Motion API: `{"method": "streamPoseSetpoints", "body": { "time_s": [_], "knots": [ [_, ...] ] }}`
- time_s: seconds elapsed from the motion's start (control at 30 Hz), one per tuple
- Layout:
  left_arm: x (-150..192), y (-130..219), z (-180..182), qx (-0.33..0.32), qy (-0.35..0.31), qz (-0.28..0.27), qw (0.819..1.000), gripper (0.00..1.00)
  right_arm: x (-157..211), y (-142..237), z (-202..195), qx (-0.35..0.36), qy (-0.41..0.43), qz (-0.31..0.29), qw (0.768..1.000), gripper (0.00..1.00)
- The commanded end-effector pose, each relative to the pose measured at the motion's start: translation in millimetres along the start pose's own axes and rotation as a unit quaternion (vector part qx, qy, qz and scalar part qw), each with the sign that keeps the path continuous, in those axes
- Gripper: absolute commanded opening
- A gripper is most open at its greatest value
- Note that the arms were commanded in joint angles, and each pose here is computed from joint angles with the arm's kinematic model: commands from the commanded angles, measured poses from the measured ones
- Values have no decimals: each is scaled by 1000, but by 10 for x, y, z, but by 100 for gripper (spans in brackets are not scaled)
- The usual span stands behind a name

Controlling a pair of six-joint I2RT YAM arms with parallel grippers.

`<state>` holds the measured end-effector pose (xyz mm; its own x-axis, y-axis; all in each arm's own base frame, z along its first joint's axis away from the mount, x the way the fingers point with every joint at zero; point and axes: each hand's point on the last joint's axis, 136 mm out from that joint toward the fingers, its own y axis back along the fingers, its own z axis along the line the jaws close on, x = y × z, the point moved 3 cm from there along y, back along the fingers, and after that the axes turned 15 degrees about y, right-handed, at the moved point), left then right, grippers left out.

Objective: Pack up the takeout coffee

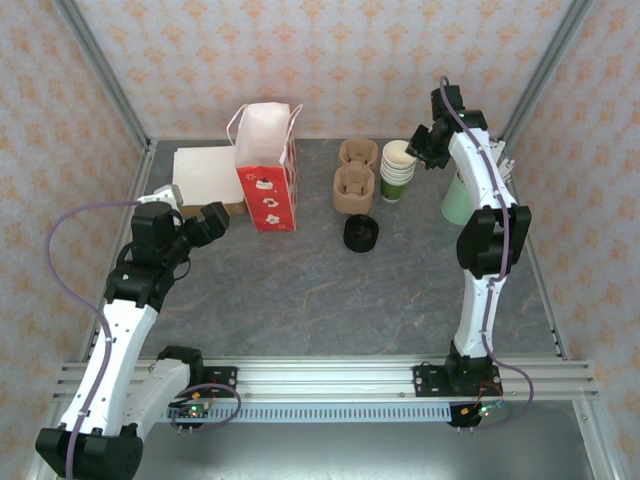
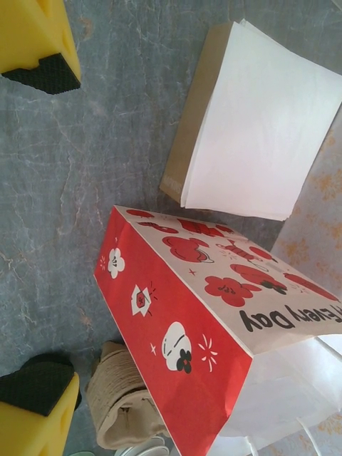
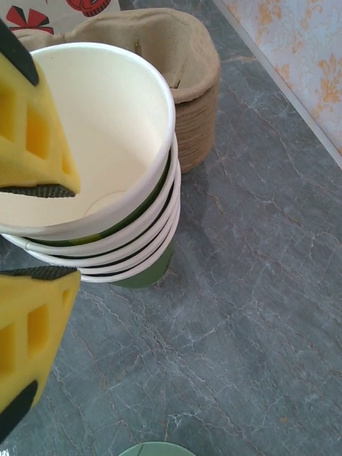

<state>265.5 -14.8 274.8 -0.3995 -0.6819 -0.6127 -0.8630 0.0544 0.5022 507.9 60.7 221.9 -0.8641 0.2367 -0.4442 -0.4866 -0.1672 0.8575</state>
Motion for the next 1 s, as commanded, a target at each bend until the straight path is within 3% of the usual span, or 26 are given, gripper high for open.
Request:
{"method": "streamPoseSetpoints", "body": {
  "time_s": [0.0,0.33,0.67,0.97],
  "knots": [
    [-84,59,-7,-10,-4,-14,1000,100,-21,26,17,-4,-3,2,1000,30],
    [-111,68,-35,-8,-5,-15,1000,100,-20,33,33,-9,-3,3,1000,14],
    [-117,85,-47,-7,-5,-15,1000,100,-19,99,45,-14,-2,0,1000,7],
    [-156,132,-80,-4,-14,-19,1000,100,-74,345,73,-25,2,-46,999,6]
  ]
}}
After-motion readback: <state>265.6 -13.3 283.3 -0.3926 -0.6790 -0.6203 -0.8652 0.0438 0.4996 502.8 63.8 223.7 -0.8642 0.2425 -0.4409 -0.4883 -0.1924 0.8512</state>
